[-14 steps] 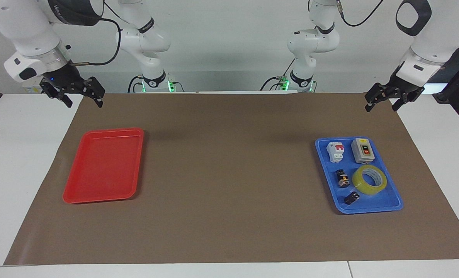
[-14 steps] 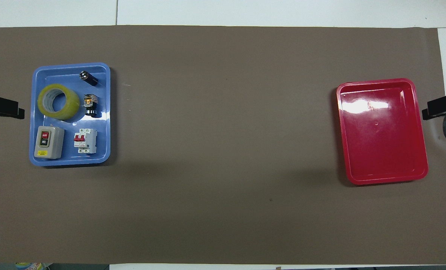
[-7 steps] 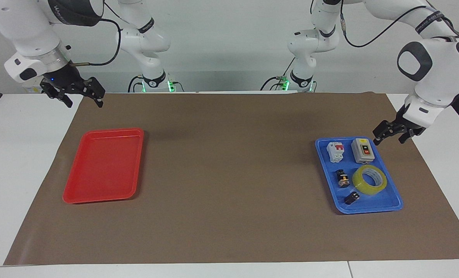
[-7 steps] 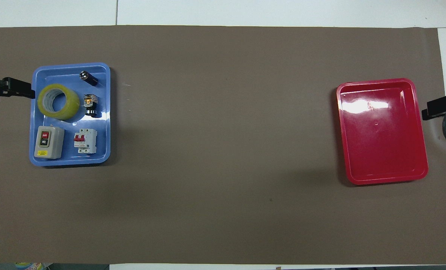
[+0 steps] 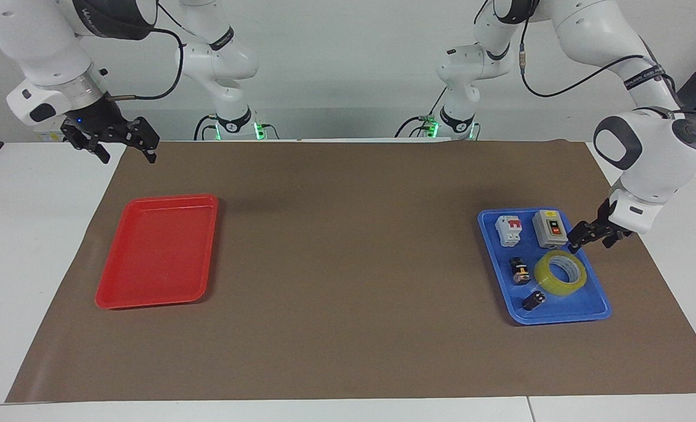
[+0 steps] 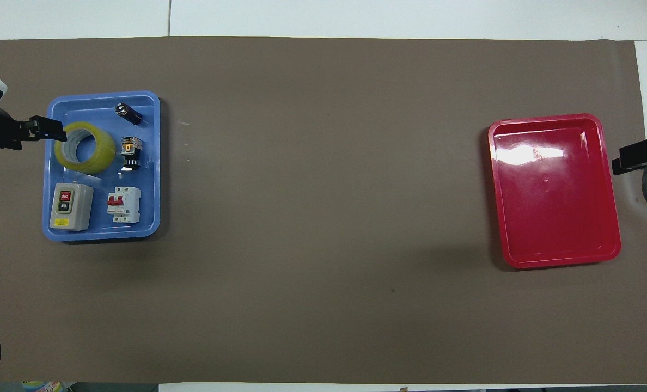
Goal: Place and move tape with both arms
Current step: 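Reach the left gripper into the blue tray and grasp the yellow tape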
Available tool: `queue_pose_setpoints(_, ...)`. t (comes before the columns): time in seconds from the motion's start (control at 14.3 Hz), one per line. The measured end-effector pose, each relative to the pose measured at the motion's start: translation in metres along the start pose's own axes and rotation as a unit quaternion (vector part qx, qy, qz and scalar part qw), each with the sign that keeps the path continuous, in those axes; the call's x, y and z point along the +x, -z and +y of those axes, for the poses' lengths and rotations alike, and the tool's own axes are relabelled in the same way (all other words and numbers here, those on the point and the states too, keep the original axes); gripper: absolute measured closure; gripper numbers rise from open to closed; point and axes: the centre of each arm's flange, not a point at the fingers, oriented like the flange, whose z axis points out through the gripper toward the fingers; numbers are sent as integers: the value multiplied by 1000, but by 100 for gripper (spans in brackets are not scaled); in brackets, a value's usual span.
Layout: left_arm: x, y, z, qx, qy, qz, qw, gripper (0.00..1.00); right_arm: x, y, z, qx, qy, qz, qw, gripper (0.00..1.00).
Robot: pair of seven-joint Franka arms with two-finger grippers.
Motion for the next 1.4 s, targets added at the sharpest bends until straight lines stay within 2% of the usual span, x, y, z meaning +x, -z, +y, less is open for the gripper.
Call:
queue_pose_setpoints(0.21, 1, -21, -1, 1, 50, -5, 999, 0, 0, 0, 0, 0, 0, 0, 1000, 0)
queue_pose_setpoints(0.49, 0, -65, -2, 6, 116, -31, 993, 0, 0, 0, 0, 0, 0, 0, 1000, 0)
queue_pose_setpoints(1.12, -7, -94, -13, 9, 147, -42, 988, 2, 0, 0, 0, 0, 0, 0, 1000, 0)
queue_pose_setpoints(1.19, -9, -96, -12, 9, 147, -43, 988, 7, 0, 0, 0, 0, 0, 0, 1000, 0)
queue_pose_setpoints(1.26, -10, -97, -11, 9, 147, -44, 988, 7, 0, 0, 0, 0, 0, 0, 1000, 0)
queue_pose_setpoints(1.4, -13, -101, -13, 10, 149, -49, 988, 31, 0, 0, 0, 0, 0, 0, 1000, 0)
